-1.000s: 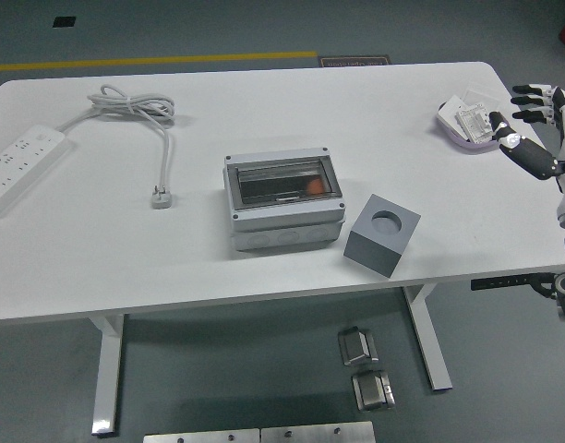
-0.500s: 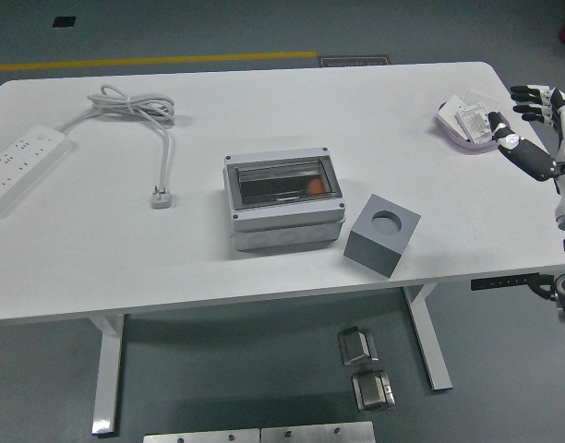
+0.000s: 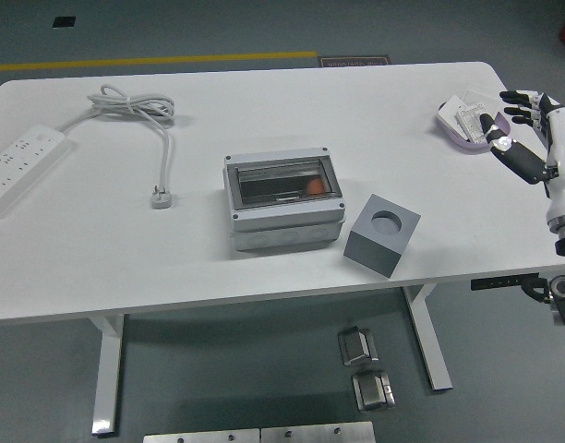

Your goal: Fetch the battery,place it into the box,close the lid of the box

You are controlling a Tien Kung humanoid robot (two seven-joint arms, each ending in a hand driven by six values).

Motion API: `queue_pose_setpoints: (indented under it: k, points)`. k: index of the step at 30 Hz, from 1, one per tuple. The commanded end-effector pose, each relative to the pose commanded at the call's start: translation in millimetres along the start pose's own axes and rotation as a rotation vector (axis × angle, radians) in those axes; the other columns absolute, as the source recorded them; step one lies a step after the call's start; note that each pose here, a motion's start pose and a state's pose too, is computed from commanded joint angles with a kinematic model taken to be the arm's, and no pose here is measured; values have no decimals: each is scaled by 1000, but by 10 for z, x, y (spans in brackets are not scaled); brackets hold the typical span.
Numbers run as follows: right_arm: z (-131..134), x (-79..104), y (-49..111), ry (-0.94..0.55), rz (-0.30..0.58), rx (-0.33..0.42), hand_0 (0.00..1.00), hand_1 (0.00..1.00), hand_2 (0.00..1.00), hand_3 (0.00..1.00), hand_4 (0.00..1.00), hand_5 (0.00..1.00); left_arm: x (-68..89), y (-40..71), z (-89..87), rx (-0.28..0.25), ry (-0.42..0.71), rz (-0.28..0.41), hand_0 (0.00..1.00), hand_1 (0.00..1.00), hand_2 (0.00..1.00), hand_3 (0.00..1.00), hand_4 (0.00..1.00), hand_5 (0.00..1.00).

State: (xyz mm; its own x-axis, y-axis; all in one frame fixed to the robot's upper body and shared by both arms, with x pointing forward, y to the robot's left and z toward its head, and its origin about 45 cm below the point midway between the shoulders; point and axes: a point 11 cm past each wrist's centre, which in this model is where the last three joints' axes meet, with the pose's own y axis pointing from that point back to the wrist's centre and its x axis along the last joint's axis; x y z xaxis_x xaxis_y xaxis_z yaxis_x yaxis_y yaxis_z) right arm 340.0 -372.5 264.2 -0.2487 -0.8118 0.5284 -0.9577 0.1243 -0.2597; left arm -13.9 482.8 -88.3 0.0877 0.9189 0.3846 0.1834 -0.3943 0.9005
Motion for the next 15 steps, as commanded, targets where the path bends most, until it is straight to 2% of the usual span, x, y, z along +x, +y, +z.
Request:
queue_pose_setpoints:
  k: [7, 15]
  points:
    - [-6, -21, -14, -50, -9, 12, 792, 756, 797, 713, 811, 526, 27, -1, -18, 8, 2, 5, 663, 723, 725, 640, 702, 180]
    - [33, -53, -30, -211, -8, 21, 804, 758, 797, 740, 814, 532, -55, -16, -84, 21, 10, -12, 663, 719, 721, 640, 703, 179]
